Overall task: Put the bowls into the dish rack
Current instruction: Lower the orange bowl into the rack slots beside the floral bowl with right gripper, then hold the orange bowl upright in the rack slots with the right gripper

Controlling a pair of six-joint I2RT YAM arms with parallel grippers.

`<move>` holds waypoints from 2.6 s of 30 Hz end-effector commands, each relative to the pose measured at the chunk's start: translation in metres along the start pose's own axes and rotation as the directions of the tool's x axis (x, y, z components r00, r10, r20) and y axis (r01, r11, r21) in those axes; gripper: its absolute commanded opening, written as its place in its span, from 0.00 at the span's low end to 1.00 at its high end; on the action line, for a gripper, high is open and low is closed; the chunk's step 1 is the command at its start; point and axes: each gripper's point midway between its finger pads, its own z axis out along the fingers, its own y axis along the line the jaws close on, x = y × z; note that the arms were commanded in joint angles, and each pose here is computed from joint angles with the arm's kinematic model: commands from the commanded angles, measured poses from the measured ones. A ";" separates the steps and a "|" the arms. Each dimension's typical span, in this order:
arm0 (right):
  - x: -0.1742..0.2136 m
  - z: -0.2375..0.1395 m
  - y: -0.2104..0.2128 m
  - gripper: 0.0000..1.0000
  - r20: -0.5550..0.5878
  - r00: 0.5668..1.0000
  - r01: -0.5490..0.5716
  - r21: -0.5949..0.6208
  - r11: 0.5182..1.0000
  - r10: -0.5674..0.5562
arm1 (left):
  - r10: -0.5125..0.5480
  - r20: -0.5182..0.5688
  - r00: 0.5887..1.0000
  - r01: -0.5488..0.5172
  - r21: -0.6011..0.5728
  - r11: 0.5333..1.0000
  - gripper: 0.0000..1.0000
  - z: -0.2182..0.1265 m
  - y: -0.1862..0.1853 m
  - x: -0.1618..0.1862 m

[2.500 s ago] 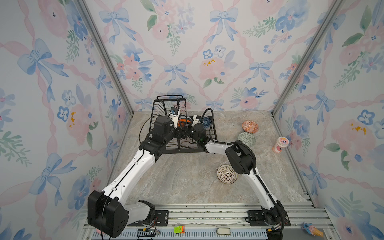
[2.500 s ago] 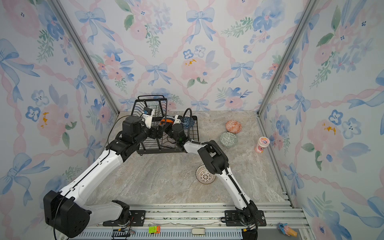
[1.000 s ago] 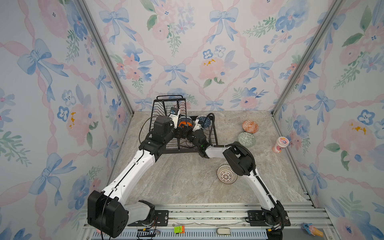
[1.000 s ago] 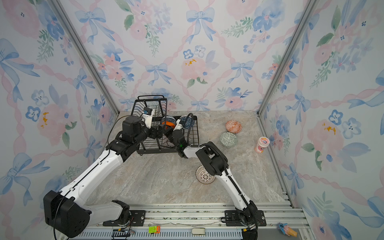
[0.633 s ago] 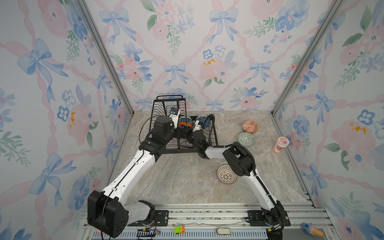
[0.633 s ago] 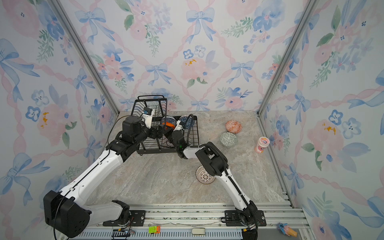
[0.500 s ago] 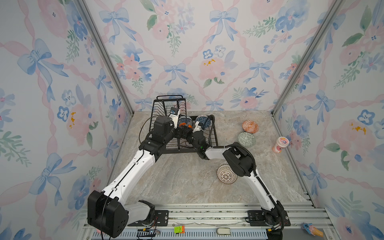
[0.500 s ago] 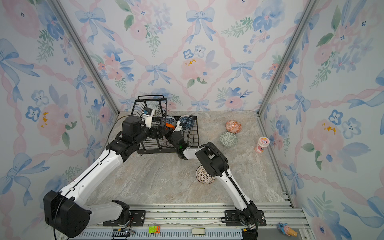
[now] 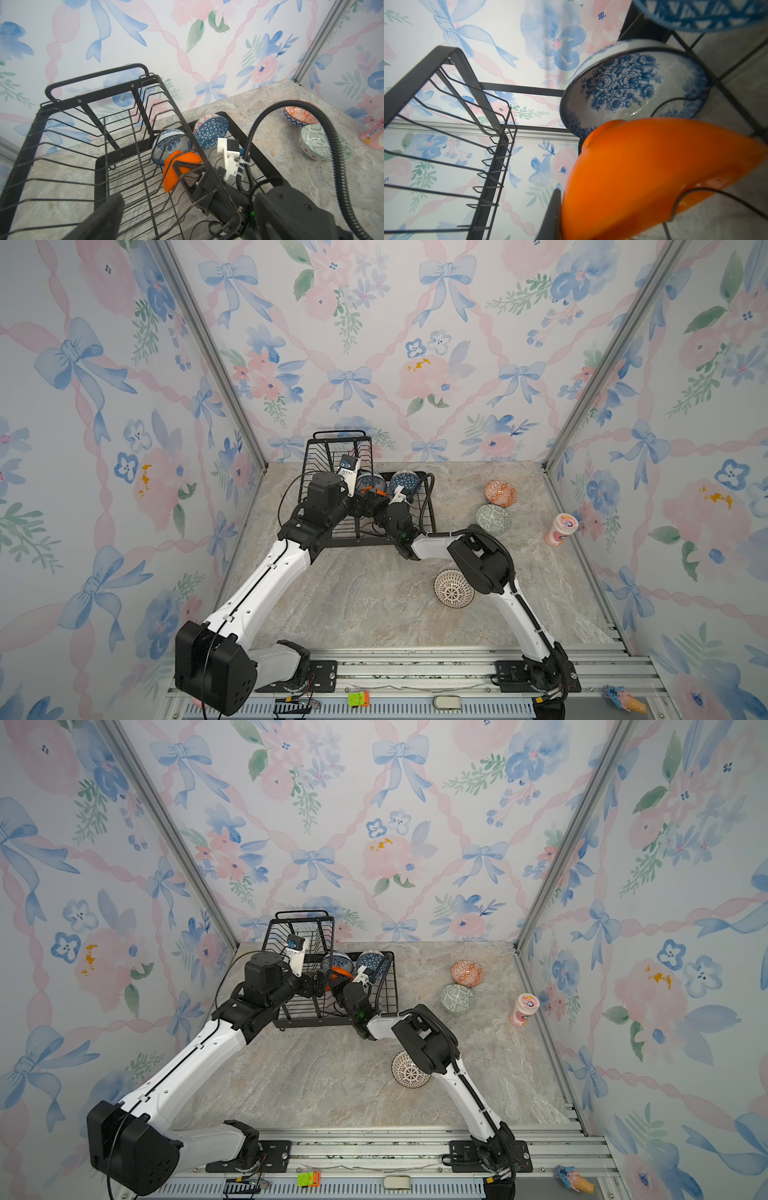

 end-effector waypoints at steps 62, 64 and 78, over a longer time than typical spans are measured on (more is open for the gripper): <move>-0.020 -0.010 -0.014 0.53 0.024 0.999 -0.027 0.107 0.994 0.025 | -0.015 -0.025 1.000 0.014 -0.008 1.000 0.98 -0.003 0.003 0.010; -0.021 -0.010 -0.010 0.57 0.024 0.999 -0.025 0.101 0.995 0.022 | -0.015 -0.024 1.000 0.014 -0.008 1.000 0.98 -0.004 0.003 0.010; -0.026 -0.010 -0.003 0.65 0.027 0.999 -0.022 0.088 0.996 0.020 | -0.014 -0.024 1.000 0.014 -0.007 1.000 0.98 -0.003 0.002 0.010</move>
